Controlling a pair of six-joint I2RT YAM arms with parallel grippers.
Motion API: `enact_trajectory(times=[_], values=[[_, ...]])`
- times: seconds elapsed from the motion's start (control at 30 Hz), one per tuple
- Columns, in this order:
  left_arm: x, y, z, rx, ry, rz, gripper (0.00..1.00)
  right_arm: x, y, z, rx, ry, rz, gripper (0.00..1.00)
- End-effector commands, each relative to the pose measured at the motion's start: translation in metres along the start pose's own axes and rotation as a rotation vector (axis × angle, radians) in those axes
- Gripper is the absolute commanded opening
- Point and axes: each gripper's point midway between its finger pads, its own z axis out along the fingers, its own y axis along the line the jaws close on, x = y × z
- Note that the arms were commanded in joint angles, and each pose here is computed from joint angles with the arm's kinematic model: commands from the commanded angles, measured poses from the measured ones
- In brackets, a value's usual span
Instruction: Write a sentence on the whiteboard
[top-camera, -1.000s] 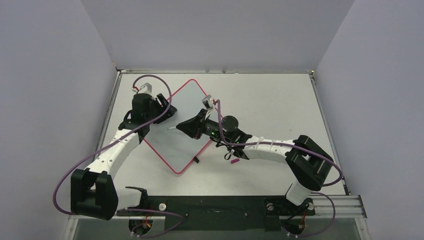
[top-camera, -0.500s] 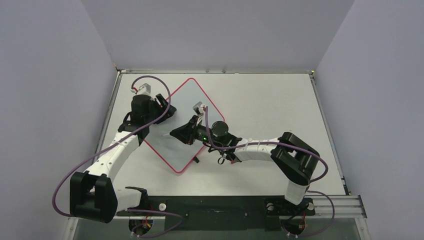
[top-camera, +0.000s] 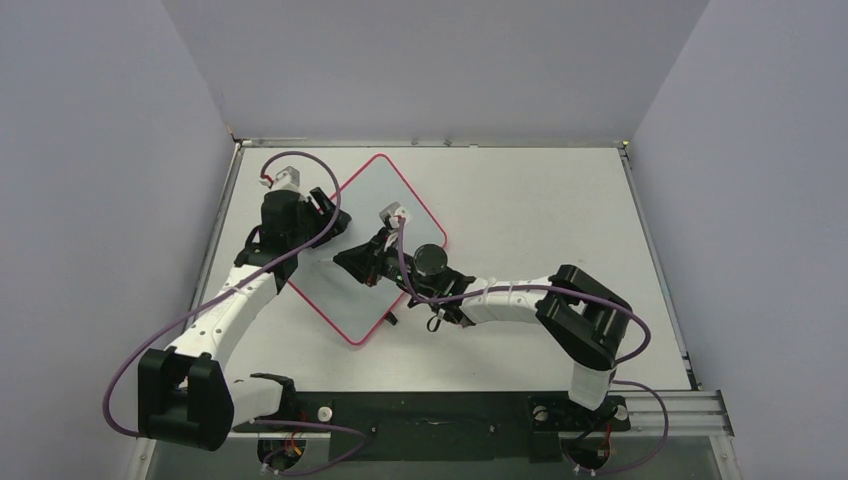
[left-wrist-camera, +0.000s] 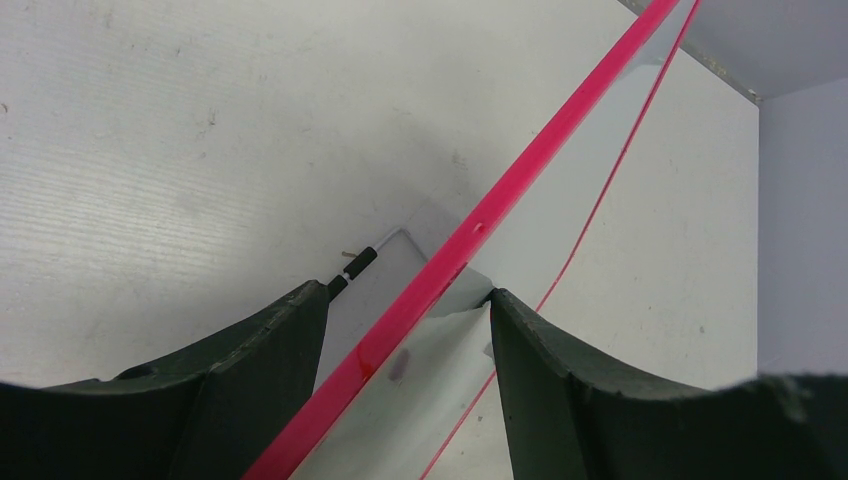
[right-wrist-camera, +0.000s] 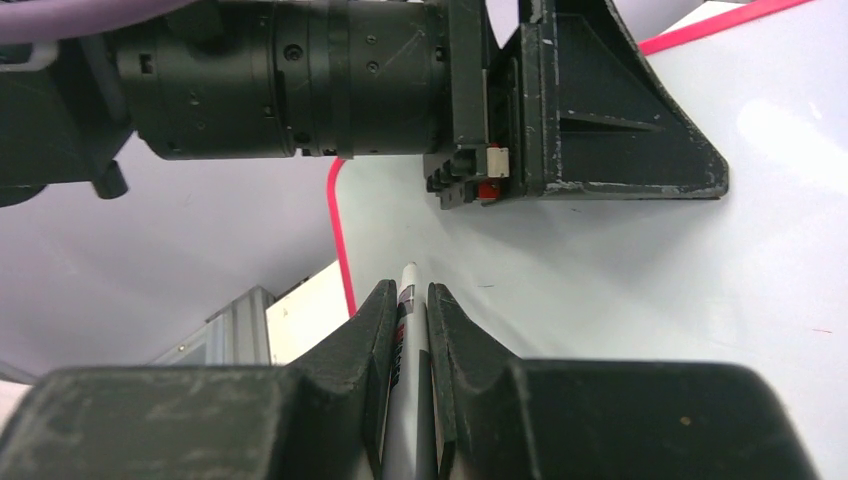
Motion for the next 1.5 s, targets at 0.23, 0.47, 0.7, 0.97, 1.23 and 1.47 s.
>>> enact_trajectory(times=[0.23,0.47,0.7,0.97,1.23,1.47], values=[[-0.039,-0.039,0.005,0.118,-0.081,0.042,0.45,-0.011,-0.007,0.014,0.043,-0.059,-0.070,0.00],[-0.035,-0.035,0.010,0.097,-0.058,0.057,0.45,-0.006,-0.010,0.016,0.060,-0.051,-0.085,0.00],[-0.032,-0.033,0.010,0.093,-0.043,0.078,0.45,-0.007,-0.015,0.023,0.086,-0.047,-0.096,0.00],[-0.029,-0.033,0.010,0.095,-0.030,0.098,0.45,0.011,-0.030,0.025,0.155,0.021,-0.128,0.00],[-0.031,-0.027,0.009,0.064,-0.041,0.102,0.46,0.027,-0.036,0.023,0.199,0.076,-0.157,0.00],[-0.032,-0.029,0.009,0.071,-0.041,0.106,0.46,0.047,-0.044,0.009,0.246,0.128,-0.172,0.00]])
